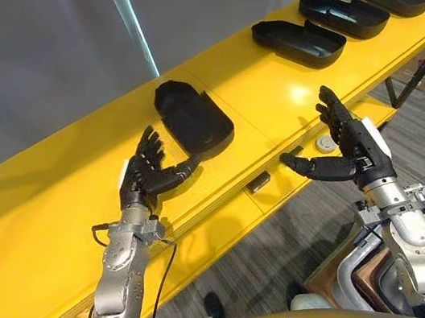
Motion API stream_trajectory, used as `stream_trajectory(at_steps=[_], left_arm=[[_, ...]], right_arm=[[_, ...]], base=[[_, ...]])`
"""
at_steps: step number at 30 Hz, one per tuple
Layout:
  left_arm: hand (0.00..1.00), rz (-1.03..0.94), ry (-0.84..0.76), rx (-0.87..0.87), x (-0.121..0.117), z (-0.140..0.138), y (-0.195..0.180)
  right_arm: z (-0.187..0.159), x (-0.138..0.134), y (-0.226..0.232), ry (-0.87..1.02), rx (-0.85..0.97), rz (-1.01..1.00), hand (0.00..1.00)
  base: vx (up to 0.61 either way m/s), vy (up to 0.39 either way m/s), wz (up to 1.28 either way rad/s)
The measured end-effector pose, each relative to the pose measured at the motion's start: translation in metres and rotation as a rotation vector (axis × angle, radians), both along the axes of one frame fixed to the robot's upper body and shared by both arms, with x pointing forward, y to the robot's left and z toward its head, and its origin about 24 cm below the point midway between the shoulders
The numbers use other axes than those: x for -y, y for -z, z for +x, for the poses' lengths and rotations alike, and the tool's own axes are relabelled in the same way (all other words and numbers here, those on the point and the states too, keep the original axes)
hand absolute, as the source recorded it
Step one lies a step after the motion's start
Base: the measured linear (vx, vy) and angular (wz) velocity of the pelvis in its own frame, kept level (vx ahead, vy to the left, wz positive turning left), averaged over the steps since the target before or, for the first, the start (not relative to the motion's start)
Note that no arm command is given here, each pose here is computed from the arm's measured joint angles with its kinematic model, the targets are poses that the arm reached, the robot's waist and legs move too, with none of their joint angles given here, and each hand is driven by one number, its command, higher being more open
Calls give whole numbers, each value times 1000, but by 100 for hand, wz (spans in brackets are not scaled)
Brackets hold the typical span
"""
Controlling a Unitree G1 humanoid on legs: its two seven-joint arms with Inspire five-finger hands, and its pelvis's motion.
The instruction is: Walk over and take three plastic housings, then place them on the shelf
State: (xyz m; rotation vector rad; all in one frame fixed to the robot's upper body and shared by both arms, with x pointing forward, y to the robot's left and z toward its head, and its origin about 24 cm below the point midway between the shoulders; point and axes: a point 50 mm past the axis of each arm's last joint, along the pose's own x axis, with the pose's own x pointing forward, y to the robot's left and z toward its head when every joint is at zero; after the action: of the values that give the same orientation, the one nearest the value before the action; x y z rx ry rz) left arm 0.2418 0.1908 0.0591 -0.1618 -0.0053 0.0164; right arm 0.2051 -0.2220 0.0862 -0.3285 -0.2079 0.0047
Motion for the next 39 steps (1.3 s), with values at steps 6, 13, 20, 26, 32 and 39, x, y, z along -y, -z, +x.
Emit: stream_trajectory(at_steps=[6, 13, 20, 26, 32, 39], left_arm=[[100, 52, -134, 21, -11, -4, -1], [100, 43, -133, 132, -9, -9, -18], [100, 39, -53, 251, -5, -17, -35], [100, 42, -34, 254, -5, -17, -35], [100, 41, -26, 261, -7, -17, -36], [100, 42, -16, 262, -6, -17, -36]], right_arm=[[23, 0, -2, 99, 41, -125, 100], [58, 5, 8, 179, 18, -257, 100], [86, 2, 2, 164, 19, -275, 100], [95, -6, -3, 123, 30, -303, 100], [105, -5, -2, 129, 6, -306, 100], [114, 0, 2, 173, -29, -324, 100]], base=[[-14, 2, 21], [-16, 6, 28], [-24, 27, 18], [-24, 1, 8], [0, -4, 1], [11, -11, 8]])
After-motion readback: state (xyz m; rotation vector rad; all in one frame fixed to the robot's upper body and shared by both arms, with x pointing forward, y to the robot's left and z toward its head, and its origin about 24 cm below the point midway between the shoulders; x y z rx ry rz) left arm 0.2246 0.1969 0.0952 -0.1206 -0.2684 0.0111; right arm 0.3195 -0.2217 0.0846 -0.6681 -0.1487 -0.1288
